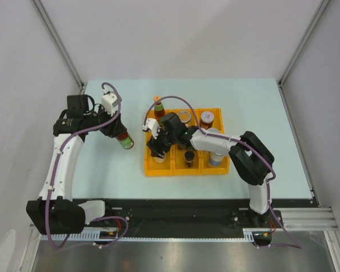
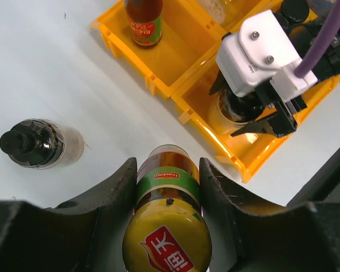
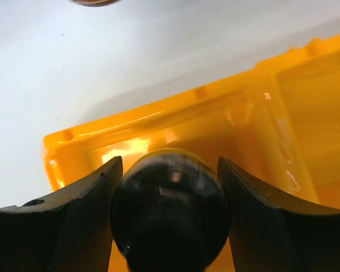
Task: Organize the condiment bottles
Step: Place the bottle in the storage box.
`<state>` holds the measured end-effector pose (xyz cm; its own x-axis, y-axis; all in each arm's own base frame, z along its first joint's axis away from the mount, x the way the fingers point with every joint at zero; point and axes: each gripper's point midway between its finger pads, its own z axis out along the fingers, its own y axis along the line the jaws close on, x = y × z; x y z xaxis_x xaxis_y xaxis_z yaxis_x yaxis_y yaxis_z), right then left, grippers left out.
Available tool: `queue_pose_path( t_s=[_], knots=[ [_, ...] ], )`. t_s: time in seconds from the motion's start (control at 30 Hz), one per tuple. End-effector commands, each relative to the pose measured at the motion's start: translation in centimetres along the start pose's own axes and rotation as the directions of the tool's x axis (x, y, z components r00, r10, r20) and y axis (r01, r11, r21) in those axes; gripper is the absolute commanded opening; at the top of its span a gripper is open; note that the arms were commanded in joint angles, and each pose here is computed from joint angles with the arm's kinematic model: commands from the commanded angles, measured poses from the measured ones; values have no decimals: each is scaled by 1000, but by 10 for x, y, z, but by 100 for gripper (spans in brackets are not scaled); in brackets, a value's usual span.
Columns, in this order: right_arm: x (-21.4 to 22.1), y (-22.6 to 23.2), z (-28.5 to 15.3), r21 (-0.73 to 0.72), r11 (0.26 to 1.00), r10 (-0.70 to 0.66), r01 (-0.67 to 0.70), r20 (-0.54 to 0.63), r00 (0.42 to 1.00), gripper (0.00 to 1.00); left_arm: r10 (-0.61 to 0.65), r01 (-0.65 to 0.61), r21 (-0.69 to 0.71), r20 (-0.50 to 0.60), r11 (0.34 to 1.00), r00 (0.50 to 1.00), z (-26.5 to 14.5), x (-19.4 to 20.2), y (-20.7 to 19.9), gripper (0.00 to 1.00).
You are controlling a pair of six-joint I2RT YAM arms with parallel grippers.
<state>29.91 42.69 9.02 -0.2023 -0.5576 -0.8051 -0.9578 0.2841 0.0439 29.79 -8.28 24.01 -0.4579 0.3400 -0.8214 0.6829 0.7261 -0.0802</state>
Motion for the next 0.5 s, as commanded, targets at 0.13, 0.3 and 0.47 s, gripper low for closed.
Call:
queue_pose_path(
  t_s=[0.13,0.3,0.47],
  knots=[
    [24,24,-3,-75,996,36,-42,-78,996,0,73,-75,15,111,997,991,-3,-29,-6,0],
    [34,22,4,-75,996,35,-42,-91,995,6,68,-71,19,115,997,991,-3,-30,-7,0],
    [28,14,-4,-57,998,4,-9,-80,997,59,73,-76,21,114,997,991,-2,-31,-8,0]
  ],
)
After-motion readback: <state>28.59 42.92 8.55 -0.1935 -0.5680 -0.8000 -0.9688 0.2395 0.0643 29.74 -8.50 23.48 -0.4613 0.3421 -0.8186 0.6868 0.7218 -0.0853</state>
